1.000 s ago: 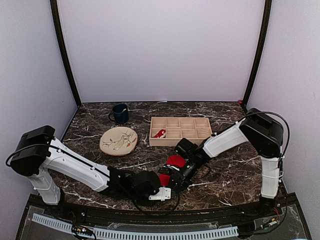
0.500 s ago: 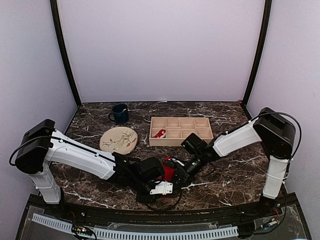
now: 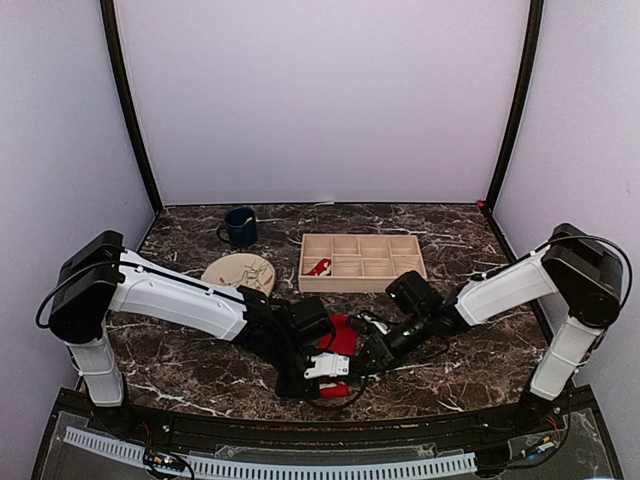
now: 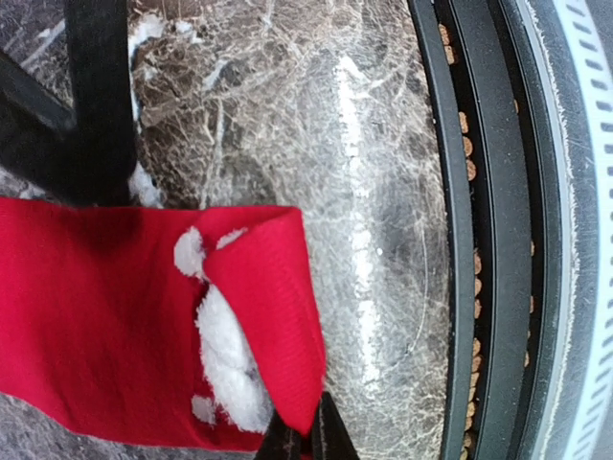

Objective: Roll the socks
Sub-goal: Roll the sock at the center of the board.

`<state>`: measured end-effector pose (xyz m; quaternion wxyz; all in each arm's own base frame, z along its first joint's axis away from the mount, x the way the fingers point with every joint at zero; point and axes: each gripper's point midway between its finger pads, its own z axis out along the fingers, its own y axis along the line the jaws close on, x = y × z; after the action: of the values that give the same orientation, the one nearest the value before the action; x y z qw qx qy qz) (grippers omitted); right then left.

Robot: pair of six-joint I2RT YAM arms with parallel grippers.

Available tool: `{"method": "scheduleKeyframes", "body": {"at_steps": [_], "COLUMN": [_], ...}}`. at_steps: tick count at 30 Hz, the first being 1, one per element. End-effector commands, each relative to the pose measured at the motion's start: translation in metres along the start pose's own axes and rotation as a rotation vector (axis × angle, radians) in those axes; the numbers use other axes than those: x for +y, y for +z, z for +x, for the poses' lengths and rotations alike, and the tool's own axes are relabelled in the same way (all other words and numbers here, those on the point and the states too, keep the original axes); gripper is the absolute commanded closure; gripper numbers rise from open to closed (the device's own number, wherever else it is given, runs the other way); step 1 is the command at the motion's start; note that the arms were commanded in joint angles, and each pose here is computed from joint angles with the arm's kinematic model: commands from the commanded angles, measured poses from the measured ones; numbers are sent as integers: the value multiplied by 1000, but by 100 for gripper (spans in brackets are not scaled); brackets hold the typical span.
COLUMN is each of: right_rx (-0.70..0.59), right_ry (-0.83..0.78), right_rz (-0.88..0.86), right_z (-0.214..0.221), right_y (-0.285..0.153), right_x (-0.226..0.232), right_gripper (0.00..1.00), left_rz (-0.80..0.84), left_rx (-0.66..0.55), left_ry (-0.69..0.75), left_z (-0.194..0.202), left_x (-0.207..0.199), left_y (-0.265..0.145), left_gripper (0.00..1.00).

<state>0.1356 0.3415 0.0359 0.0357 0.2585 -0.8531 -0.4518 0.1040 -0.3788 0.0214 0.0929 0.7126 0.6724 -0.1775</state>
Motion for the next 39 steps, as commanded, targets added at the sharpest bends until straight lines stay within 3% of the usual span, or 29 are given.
{"method": "scheduleKeyframes", "body": {"at_steps": [1,6,12,14,18,39], "right_rx": [-150,-245,-213,-310,-301,-338], "right_ry": [-80,-160,-243,-323,-416,-806], "right_rz": [63,111,63,243,332,608], "right_z": [-16,-12,15,1,8,13], "right_y": [-17,-33,-28,-33,-25,-14], "right_x": [-2,3,29,11,13,48], "right_gripper": [72,71,71,71,71,69], "left_rz": [149,236,328,349,411,608], "left_rx": [72,64,53,49,39,21], "left_ry": [-63,-125,-191,-212,-260,-409], "left_z": [17,11,7,6,5,3], "left_x": [-14,-10,-5,-2,1,11], "left_y": [2,2,2,2,3,9], "left_gripper": [100,100,100,100,100,100]}}
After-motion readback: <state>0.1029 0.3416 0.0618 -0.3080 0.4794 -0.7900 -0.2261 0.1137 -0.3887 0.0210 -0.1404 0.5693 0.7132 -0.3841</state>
